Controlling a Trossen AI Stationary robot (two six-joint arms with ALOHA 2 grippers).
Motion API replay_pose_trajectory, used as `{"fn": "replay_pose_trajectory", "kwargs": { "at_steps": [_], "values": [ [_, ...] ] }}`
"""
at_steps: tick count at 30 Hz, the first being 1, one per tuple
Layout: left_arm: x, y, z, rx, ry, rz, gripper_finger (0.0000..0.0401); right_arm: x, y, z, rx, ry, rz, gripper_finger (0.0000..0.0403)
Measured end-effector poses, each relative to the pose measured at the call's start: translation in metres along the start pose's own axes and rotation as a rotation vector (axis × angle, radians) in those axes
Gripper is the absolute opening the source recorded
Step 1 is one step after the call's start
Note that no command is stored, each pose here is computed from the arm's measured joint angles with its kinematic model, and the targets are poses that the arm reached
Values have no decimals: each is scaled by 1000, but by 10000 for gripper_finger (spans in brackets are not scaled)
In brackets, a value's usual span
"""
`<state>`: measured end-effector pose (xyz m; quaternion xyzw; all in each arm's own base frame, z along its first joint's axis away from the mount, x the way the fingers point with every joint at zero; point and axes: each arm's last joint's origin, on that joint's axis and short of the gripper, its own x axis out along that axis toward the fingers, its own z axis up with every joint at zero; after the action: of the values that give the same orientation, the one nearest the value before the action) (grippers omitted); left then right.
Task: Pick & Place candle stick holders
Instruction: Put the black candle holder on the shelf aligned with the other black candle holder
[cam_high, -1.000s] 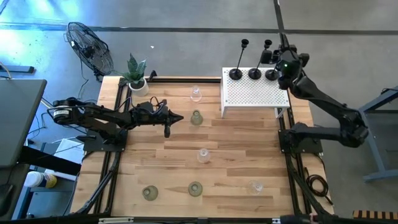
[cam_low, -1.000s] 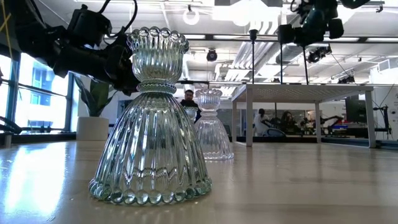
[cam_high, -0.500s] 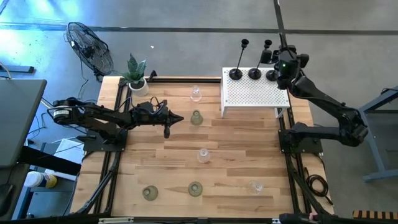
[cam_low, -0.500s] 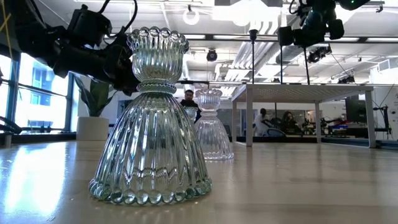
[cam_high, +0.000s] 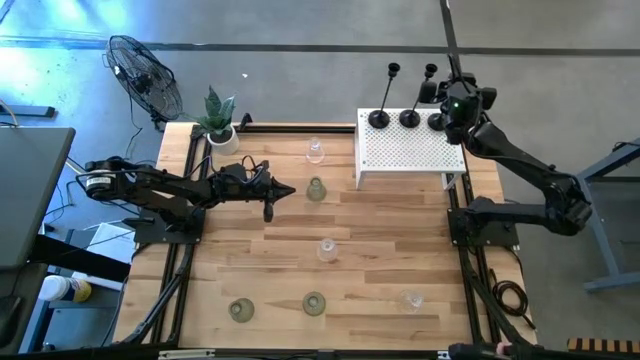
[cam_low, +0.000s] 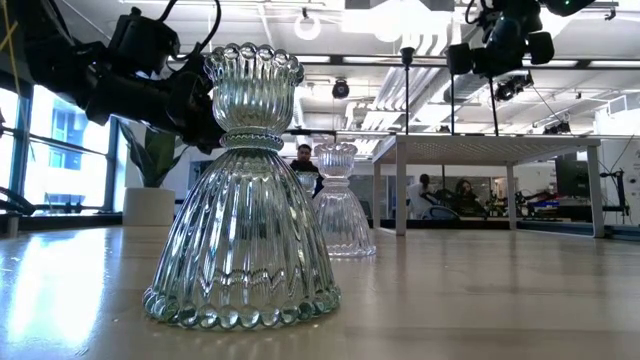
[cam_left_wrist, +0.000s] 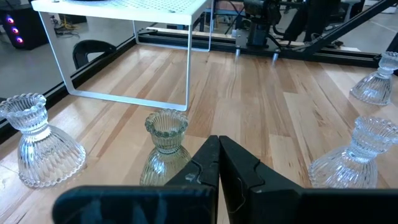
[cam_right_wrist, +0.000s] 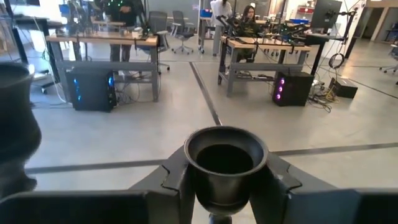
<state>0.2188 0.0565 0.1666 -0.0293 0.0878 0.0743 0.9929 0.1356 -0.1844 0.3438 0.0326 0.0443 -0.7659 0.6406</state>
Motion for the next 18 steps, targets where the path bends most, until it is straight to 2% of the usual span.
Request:
{"fn": "replay_pose_trajectory", "kwargs": {
  "at_steps": [9, 18],
  "values": [
    [0, 0, 0, -1, 0, -1, 1, -2, 1, -2, -14, 10, -13, 180],
    [0, 0, 0, -1, 0, -2, 1, -3, 1, -2, -22, 8, -14, 200]
  ]
}}
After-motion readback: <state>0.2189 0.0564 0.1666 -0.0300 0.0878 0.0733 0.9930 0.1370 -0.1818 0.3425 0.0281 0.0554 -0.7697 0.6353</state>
